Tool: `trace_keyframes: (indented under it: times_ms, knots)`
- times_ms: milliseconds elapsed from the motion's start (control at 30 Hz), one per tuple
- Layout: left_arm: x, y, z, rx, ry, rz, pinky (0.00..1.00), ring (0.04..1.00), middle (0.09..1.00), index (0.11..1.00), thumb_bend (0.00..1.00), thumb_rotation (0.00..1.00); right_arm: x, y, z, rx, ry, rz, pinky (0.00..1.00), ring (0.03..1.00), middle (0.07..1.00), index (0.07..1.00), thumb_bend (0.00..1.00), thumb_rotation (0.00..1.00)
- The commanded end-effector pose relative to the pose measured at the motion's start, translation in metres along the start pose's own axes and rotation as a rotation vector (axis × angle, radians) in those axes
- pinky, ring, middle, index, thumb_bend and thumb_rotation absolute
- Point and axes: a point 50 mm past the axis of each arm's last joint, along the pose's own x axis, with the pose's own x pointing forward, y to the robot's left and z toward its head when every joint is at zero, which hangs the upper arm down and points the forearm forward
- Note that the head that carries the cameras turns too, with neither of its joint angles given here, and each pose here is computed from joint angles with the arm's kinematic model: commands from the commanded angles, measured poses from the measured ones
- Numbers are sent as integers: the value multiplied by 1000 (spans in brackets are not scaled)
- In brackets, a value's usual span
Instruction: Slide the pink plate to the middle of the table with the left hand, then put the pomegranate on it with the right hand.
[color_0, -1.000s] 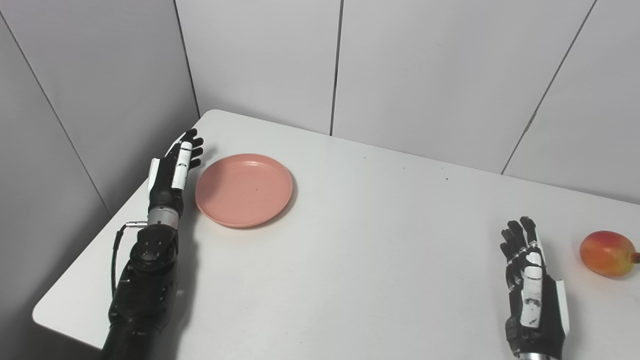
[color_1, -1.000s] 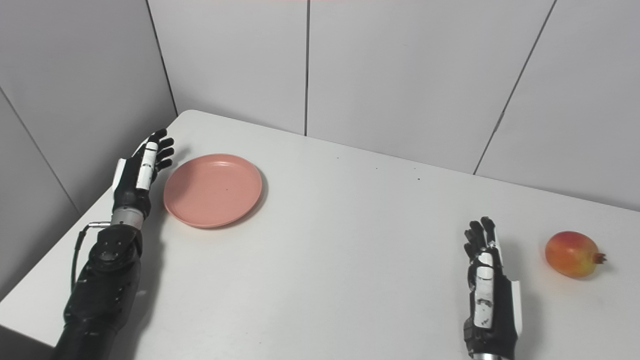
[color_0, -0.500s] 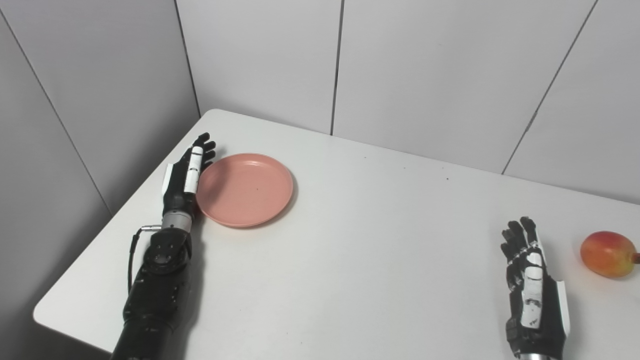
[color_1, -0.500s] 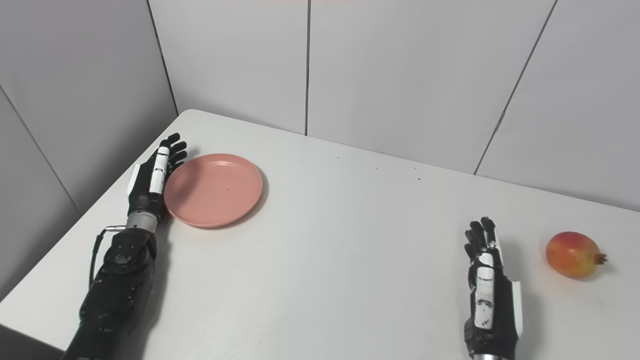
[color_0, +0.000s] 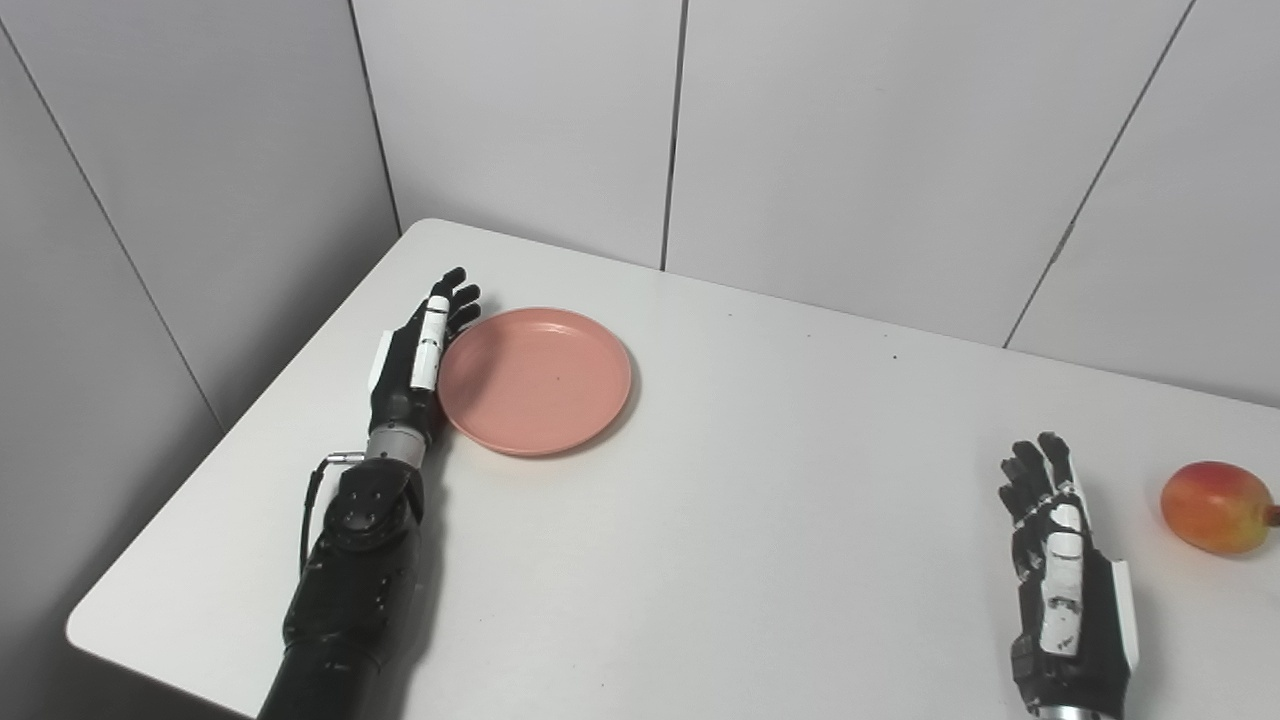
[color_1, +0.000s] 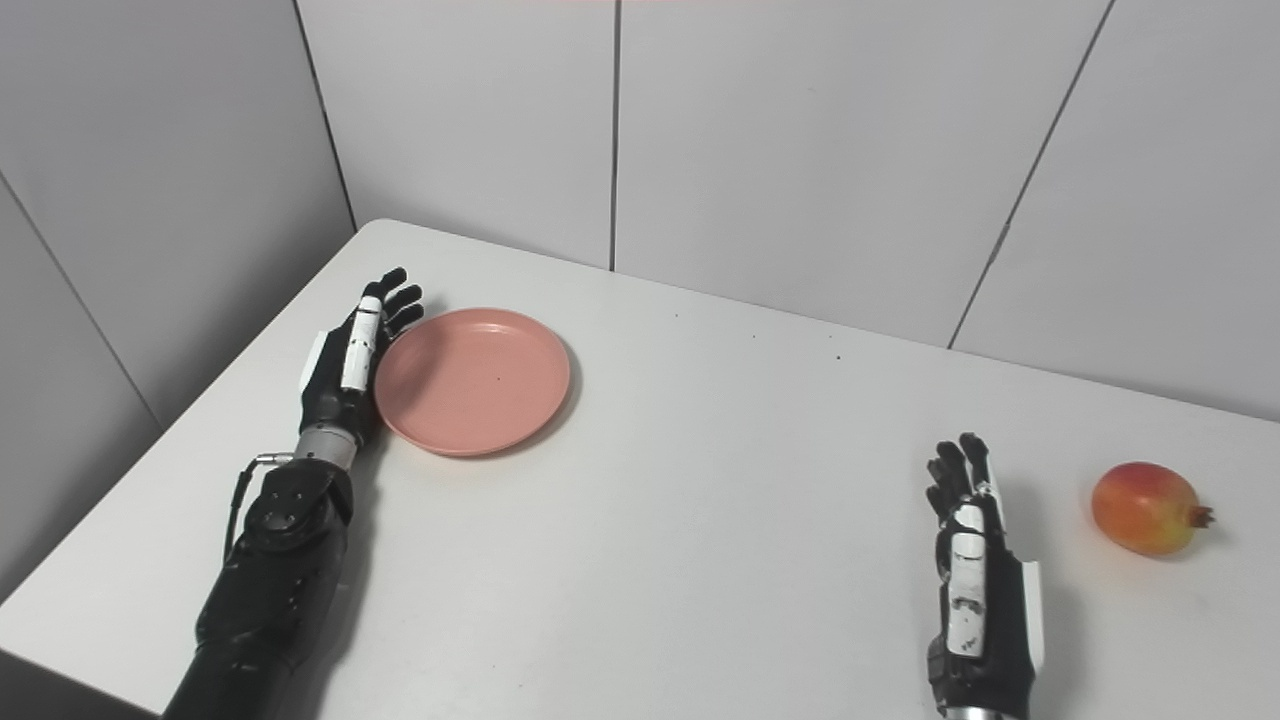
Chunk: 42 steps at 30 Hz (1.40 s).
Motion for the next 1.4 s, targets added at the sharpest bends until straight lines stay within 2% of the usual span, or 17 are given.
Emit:
trace_keyframes:
  times_ms: [0,200,400,800,967,1133,1367]
  knots:
    - [11,-7,23,-3,-71,-31,859,877,873,857,484,1000,-20,-10,-21,-10,77,-25,955,930,927,948,480,1000]
    - [8,-20,26,-39,-63,-49,840,853,843,829,498,1000,-20,-10,-21,-14,74,-20,954,929,927,946,496,1000]
    - [7,-31,27,-85,-47,-62,861,863,851,835,460,1000,-20,-10,-21,-13,75,-18,953,928,925,946,483,1000]
    - [2,-52,30,-71,-46,-133,878,875,860,845,487,1000,-18,-9,-19,-26,73,-16,947,925,923,942,476,1000]
    - [0,-61,33,-80,-32,-132,878,872,863,849,471,1000,-17,-9,-19,-23,70,-13,950,924,927,946,482,1000]
    - [-3,-71,36,-58,-31,-169,876,877,873,848,454,1000,-17,-8,-18,-16,68,-12,965,932,928,947,491,1000]
    - [-5,-81,32,-32,-5,-190,880,893,895,874,458,1000,-15,-7,-18,-13,73,-13,963,930,930,947,500,998]
